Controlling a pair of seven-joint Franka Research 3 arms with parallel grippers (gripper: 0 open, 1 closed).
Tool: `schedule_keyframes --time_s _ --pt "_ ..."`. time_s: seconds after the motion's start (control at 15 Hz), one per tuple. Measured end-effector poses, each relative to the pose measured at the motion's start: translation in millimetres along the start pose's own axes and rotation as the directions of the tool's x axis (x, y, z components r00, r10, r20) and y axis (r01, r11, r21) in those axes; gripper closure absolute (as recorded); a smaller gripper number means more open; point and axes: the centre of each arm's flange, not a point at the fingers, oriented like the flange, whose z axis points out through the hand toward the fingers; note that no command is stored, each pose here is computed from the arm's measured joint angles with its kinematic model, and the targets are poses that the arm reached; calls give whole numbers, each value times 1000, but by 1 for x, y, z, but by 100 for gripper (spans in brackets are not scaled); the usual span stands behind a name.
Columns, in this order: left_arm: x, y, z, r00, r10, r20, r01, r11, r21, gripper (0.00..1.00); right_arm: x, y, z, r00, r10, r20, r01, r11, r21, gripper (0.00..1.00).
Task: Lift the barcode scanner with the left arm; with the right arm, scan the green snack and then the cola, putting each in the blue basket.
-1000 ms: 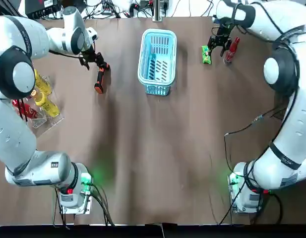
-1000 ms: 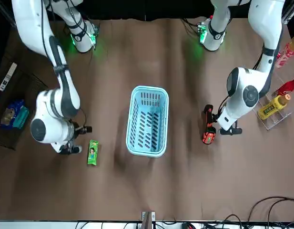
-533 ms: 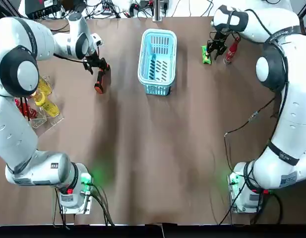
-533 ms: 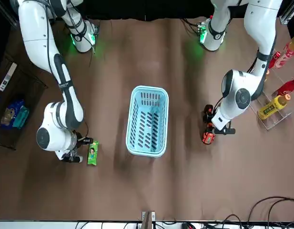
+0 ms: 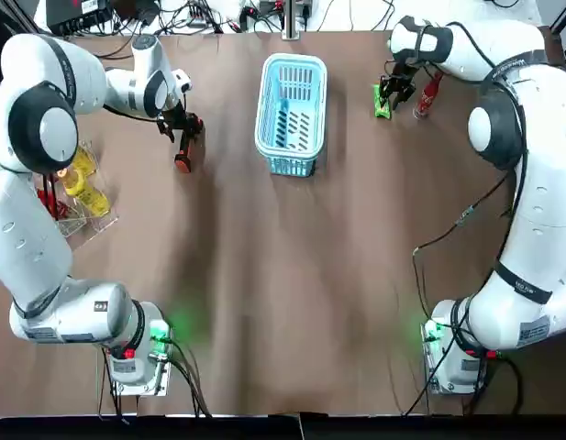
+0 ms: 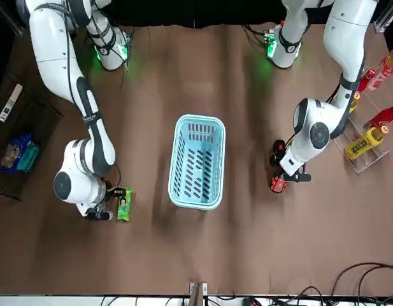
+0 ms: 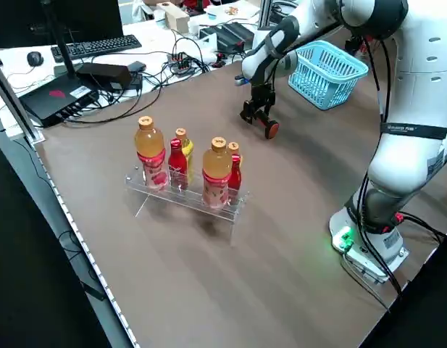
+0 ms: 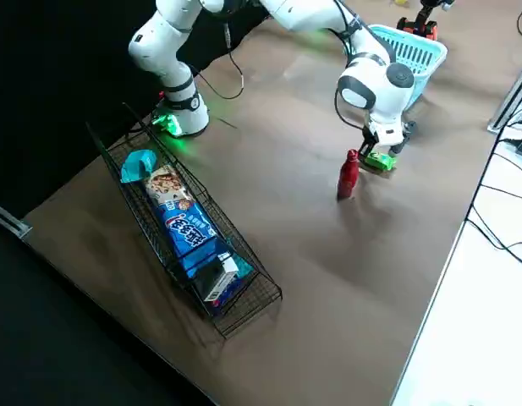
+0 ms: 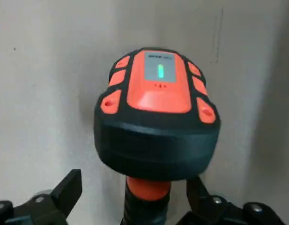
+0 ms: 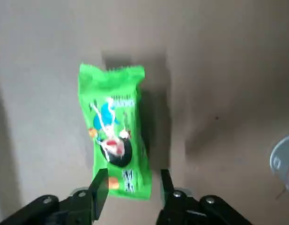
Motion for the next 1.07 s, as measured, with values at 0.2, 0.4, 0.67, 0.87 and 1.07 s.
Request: schedule_keyframes --time_s 0.2,0.4,0.67,0.87,1.07 --pt "0 0 0 1000 0 -1 0 1000 0 20 7 -3 7 998 -5 -59 5 1000 -4 48" --pt "0 0 0 1000 0 -2 0 1000 0 38 7 -12 15 997 -18 -71 18 1000 -6 53" --pt "1 0 0 1000 0 -2 0 1000 0 66 8 -16 12 997 -18 -74 18 1000 0 81" --pt "1 0 -1 1000 0 -3 0 1000 0 66 8 -16 11 997 11 -73 -11 1000 3 83" --pt "3 -1 -4 1000 -7 -13 7 1000 -1 66 8 -17 11 995 65 -73 -65 998 8 83"
